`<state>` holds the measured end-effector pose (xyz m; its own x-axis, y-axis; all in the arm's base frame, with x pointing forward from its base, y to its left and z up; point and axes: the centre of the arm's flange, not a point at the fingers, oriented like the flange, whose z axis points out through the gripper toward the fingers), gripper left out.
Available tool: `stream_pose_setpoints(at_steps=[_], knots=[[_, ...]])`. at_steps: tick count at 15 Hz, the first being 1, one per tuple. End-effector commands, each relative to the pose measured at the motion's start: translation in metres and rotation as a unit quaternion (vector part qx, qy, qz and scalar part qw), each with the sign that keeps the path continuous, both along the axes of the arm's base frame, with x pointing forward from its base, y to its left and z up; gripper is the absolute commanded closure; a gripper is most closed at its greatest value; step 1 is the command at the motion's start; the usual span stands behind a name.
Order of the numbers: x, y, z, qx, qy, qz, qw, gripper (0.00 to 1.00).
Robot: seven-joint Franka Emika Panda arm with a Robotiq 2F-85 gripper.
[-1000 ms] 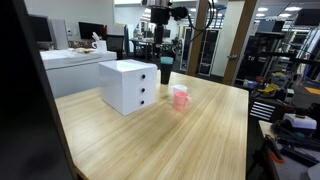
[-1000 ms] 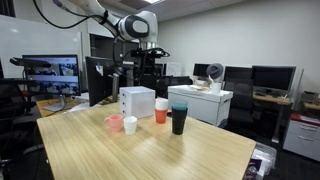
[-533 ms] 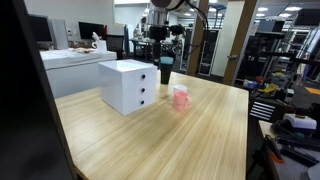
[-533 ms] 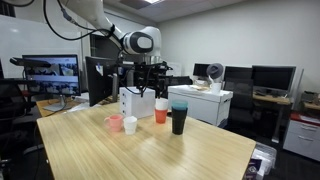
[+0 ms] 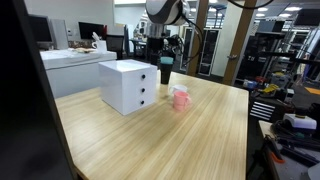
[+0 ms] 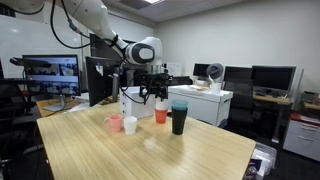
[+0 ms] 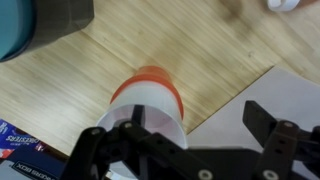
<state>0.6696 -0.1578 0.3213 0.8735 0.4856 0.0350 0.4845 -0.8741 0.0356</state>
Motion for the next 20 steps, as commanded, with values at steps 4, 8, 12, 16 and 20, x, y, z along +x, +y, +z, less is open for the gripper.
stream_pose_setpoints(at_steps=[4, 8, 12, 16, 20], knots=[[0.009, -0.005, -0.041, -0.008, 0.015, -0.017, 0.9997, 0.1], [0.014, -0.008, -0.037, -0.013, 0.01, -0.023, 0.9996, 0.47], [0.013, -0.009, -0.029, -0.022, 0.014, -0.031, 0.9992, 0.75], [0.007, -0.007, -0.017, -0.031, 0.028, -0.039, 0.9983, 0.99], [0.0, -0.002, -0.007, -0.024, 0.045, -0.031, 0.9982, 0.99]])
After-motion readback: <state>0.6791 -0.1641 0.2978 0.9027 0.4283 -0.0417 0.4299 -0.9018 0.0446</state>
